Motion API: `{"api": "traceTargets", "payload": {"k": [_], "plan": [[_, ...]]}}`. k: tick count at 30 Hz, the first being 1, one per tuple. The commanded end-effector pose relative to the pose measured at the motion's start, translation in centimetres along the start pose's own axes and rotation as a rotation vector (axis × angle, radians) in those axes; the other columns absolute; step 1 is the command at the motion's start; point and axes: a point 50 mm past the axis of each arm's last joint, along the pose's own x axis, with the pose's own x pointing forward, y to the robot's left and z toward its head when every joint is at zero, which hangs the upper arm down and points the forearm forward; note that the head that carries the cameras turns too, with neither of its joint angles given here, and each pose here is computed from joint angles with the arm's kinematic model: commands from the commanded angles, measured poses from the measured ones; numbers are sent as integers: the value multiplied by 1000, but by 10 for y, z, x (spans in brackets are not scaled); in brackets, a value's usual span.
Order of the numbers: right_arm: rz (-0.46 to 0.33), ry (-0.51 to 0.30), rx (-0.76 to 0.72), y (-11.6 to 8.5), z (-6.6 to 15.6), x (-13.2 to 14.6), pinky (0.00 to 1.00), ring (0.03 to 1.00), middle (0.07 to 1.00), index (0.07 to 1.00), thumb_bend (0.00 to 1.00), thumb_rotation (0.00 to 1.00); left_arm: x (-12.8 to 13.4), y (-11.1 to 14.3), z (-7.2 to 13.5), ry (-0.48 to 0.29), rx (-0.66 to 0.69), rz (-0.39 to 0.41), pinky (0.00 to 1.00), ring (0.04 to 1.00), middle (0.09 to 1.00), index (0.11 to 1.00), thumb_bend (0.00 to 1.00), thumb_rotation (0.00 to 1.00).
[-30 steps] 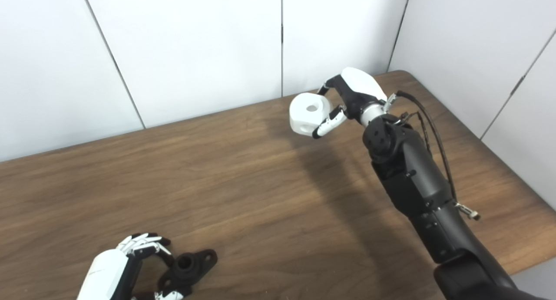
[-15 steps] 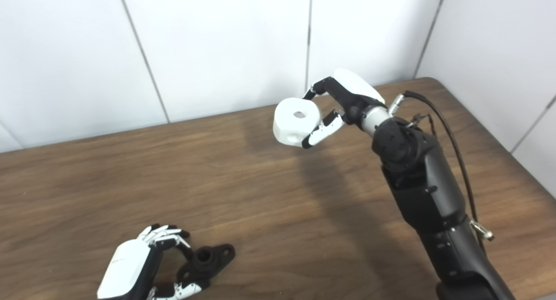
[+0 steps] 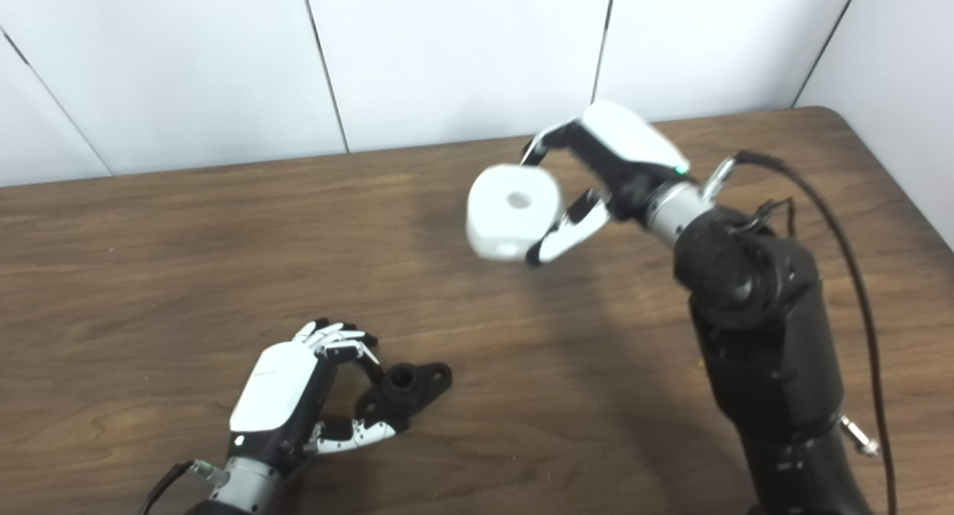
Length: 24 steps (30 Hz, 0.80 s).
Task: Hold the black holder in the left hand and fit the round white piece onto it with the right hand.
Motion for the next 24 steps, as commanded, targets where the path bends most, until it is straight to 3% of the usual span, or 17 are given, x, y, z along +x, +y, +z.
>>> {"api": "traceTargets", "payload": {"k": [1,8,24], "plan": [[-40,-58,-22,-10,16,-5,905,903,804,481,526,140,1,-10,4,-10,6,-37,936,843,750,484,522,50],[5,-102,11,6,33,-7,995,903,814,481,526,140,4,-11,8,-9,10,-36,945,846,754,484,523,51],[88,-149,44,34,53,-14,1000,925,823,481,526,139,9,-11,14,-3,9,-36,954,853,760,484,523,51]]}}
